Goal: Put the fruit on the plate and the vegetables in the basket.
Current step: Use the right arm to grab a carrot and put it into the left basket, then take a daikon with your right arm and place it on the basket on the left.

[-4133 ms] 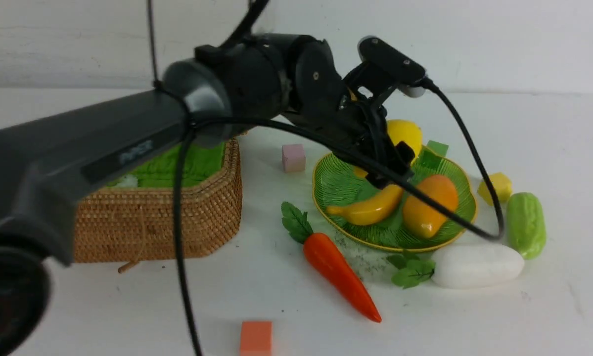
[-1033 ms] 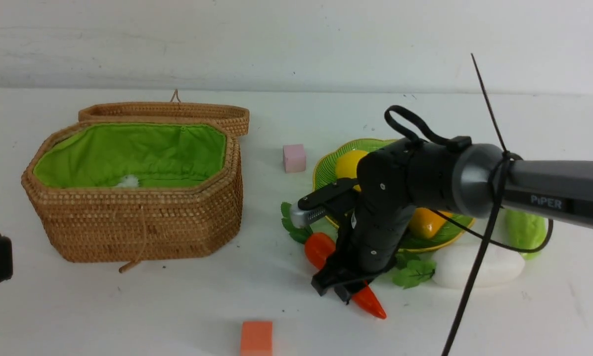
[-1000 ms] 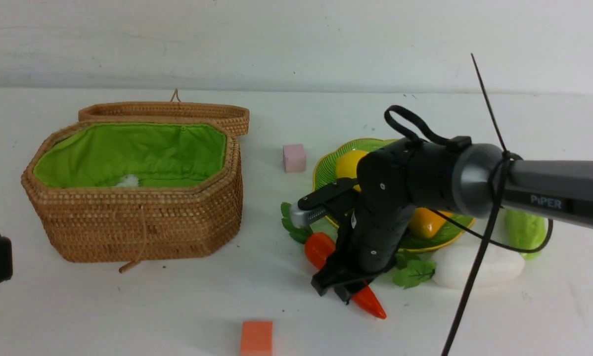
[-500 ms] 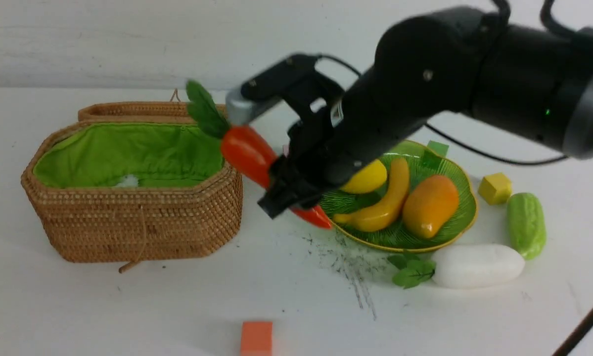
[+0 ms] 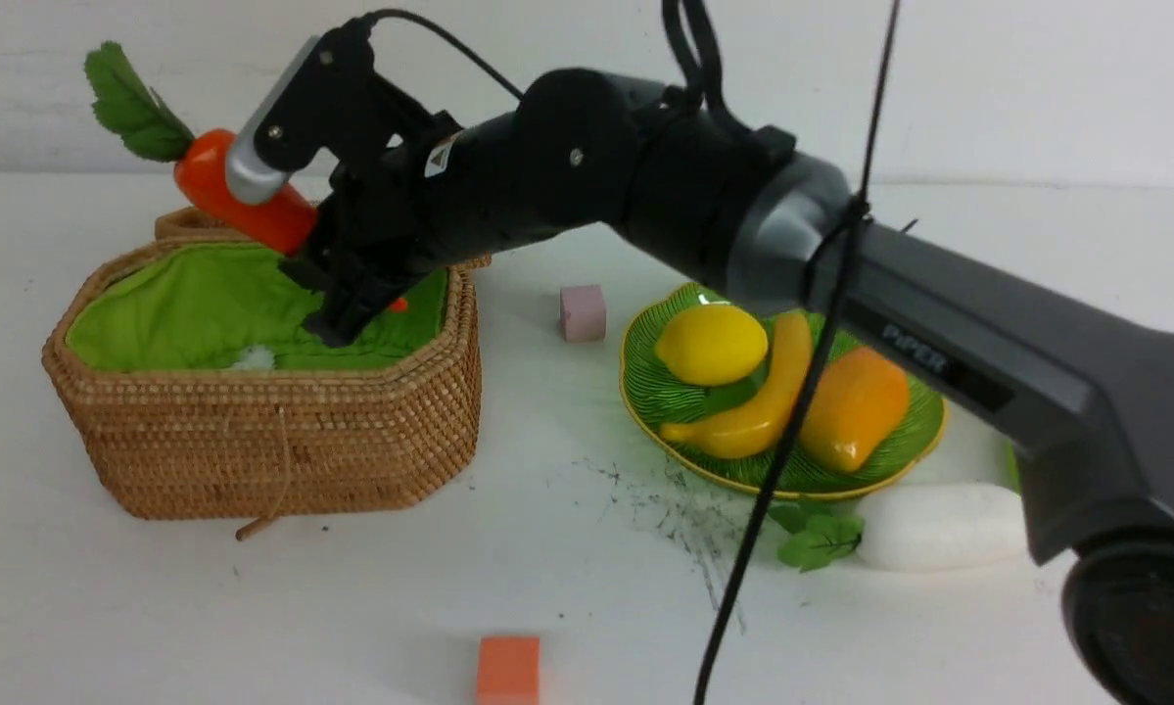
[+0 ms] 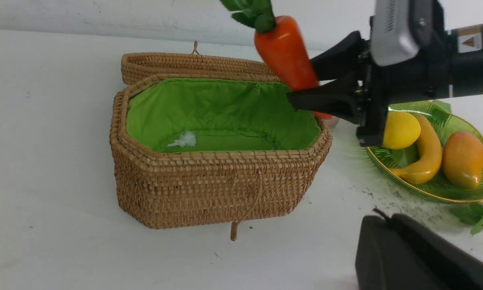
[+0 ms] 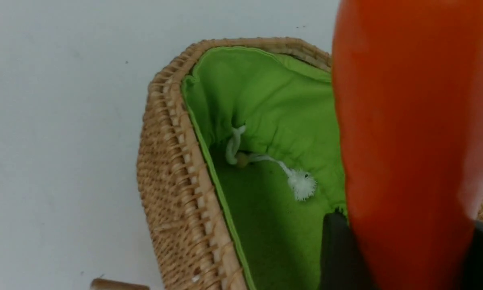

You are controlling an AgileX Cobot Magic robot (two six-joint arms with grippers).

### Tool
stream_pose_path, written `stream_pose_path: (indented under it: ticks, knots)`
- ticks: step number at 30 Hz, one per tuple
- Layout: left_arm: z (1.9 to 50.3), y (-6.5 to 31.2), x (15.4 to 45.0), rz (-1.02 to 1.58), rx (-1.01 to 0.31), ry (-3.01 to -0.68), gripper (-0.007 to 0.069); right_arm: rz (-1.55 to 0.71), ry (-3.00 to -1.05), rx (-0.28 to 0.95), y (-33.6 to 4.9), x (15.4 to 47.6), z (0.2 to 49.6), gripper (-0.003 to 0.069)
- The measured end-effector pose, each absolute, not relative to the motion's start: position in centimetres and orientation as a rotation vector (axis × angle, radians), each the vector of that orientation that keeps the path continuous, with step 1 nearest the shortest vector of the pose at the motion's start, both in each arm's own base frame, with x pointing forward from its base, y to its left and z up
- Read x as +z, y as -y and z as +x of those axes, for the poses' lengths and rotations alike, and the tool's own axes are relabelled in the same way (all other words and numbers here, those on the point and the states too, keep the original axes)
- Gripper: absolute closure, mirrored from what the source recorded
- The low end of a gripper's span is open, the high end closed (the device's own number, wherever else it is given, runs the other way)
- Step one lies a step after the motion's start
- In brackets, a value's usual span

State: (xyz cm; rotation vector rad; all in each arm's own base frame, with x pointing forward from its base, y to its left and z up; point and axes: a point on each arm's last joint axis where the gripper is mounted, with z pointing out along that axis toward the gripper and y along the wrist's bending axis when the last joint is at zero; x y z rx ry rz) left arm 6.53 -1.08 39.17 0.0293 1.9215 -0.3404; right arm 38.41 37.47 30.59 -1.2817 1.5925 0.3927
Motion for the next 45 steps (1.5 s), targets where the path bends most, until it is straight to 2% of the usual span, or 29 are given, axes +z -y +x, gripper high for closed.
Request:
stream_pose_path:
  ticks: [2, 3, 4, 7, 10, 14, 15, 17, 18, 19, 21, 23, 24, 29, 31, 33, 36, 38, 42, 43, 44, 45]
  knots:
    - [6.5, 1.2, 39.1, 0.037, -0.346, -1.930, 0.0638, -1.279, -1.595, 0.388, -37.6, 30.0, 38.6, 0.0197]
    - [6.5, 1.2, 39.1, 0.037, -0.349, -1.931, 0.0638, -1.278, -1.595, 0.387, -37.6, 30.0, 38.7, 0.0172]
    - [6.4, 1.3, 39.1, 0.047, -0.356, -1.936, 0.0638, -1.277, -1.594, 0.387, -37.7, 30.0, 38.7, 0.0067]
    - [6.4, 1.4, 39.0, 0.068, -0.359, -1.940, 0.0638, -1.279, -1.603, 0.396, -37.5, 30.6, 38.4, -0.0008]
    - [6.3, 1.5, 38.9, 0.098, -0.368, -1.950, 0.0638, -1.292, -1.645, 0.424, -36.7, 32.5, 37.3, -0.0003]
    - [6.0, 2.1, 38.8, 0.199, -0.397, -1.966, 0.0638, -1.298, -1.766, 0.440, -33.9, 37.3, 34.5, 0.0100]
    - [5.8, 2.6, 38.7, 0.279, -0.422, -1.970, 0.0638, -1.283, -1.840, 0.417, -31.9, 40.2, 32.6, 0.0183]
    - [5.5, 3.0, 38.6, 0.346, -0.449, -1.969, 0.0638, -1.294, -1.915, 0.358, -30.0, 41.9, 31.1, 0.0283]
    - [5.3, 3.4, 38.6, 0.409, -0.481, -1.965, 0.0638, -1.293, -1.965, 0.309, -28.5, 43.2, 30.0, 0.0365]
    - [5.1, 3.5, 38.6, 0.434, -0.496, -1.963, 0.0638, -1.293, -1.982, 0.273, -27.7, 43.9, 29.5, 0.0407]
    - [4.7, 4.1, 38.6, 0.511, -0.553, -1.951, 0.0638, -1.253, -2.017, 0.209, -26.1, 45.1, 28.6, 0.0553]
    - [4.4, 4.5, 38.7, 0.569, -0.594, -1.934, 0.0638, -1.229, -2.033, 0.141, -24.8, 45.5, 28.0, 0.0647]
    - [4.3, 4.7, 38.7, 0.592, -0.611, -1.924, 0.0638, -1.209, -2.052, 0.096, -24.0, 45.6, 27.7, 0.0668]
    - [4.0, 5.0, 38.8, 0.652, -0.647, -1.897, 0.0638, -1.119, -2.170, -0.060, -19.9, 44.2, 26.4, 0.0674]
    - [3.9, 5.1, 38.9, 0.663, -0.659, -1.891, 0.0638, -1.073, -2.257, -0.132, -16.6, 42.7, 25.8, 0.0671]
    - [3.8, 5.2, 38.9, 0.668, -0.664, -1.889, 0.0638, -1.074, -2.391, -0.208, -13.2, 39.5, 25.9, 0.0653]
    - [3.8, 5.2, 38.9, 0.670, -0.667, -1.888, 0.0638, -1.093, -2.552, -0.212, -10.1, 35.4, 26.7, 0.0599]
    - [3.8, 5.2, 38.8, 0.675, -0.665, -1.892, 0.0638, -1.120, -2.646, -0.131, -8.5, 31.8, 27.4, 0.0503]
    - [3.8, 5.2, 38.8, 0.678, -0.664, -1.897, 0.0638, -1.205, -2.656, -0.062, -7.1, 28.4, 29.0, 0.0333]
    - [3.8, 5.2, 38.8, 0.680, -0.665, -1.901, 0.0638, -1.283, -2.628, -0.044, -6.9, 27.3, 29.7, 0.0220]
    - [3.8, 5.2, 38.7, 0.681, -0.665, -1.903, 0.0638, -1.290, -2.618, -0.041, -6.9, 27.2, 29.8, 0.0208]
    - [3.7, 5.2, 38.7, 0.682, -0.665, -1.904, 0.0638, -1.370, -2.563, -0.046, -7.0, 26.4, 30.5, 0.0127]
